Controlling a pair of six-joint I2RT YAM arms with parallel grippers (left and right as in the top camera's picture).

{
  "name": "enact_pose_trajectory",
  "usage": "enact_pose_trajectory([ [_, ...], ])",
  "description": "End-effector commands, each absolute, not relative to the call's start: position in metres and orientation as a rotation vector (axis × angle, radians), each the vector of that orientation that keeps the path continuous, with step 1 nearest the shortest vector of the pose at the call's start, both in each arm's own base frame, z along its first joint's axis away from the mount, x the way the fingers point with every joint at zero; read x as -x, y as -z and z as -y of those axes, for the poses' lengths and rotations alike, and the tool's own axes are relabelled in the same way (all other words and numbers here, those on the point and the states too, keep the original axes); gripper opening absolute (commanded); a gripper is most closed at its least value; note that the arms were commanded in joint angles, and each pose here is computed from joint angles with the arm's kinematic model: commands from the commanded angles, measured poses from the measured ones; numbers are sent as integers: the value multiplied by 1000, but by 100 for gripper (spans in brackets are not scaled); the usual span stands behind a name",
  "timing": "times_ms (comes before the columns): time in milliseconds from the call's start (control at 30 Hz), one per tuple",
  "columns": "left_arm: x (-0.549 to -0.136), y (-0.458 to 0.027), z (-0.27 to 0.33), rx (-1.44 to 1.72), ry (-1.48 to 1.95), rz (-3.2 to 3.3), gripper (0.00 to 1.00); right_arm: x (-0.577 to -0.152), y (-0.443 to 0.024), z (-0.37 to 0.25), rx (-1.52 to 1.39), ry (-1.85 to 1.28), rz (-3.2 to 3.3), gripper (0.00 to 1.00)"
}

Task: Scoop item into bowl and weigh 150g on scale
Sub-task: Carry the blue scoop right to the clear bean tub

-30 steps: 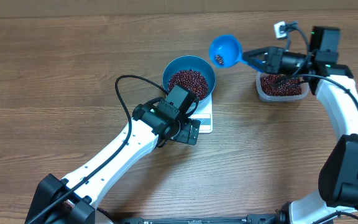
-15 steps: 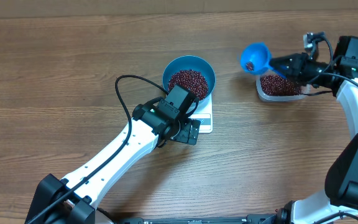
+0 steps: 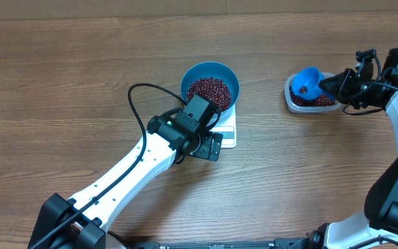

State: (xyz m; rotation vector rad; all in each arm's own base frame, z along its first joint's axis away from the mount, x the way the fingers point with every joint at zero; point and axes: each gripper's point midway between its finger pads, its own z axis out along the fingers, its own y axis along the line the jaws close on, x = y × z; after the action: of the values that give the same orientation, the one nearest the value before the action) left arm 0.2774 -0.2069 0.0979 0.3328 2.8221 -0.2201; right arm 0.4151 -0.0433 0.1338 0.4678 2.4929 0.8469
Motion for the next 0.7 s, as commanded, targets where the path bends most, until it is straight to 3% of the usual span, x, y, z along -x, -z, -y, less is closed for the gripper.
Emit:
enact_pose_trajectory([
  [0,-276,-94,207,-362,216,-2828,100,-412,-141,58,-427,-746,-2501,3],
  [200,-276,-94,207,-362,216,-2828,100,-401,-132,66,-371,-635,-2574,3],
  [667,-276,-94,207,-362,217,-2828,99,-389,-168,61,-28,-570,-2628,3],
])
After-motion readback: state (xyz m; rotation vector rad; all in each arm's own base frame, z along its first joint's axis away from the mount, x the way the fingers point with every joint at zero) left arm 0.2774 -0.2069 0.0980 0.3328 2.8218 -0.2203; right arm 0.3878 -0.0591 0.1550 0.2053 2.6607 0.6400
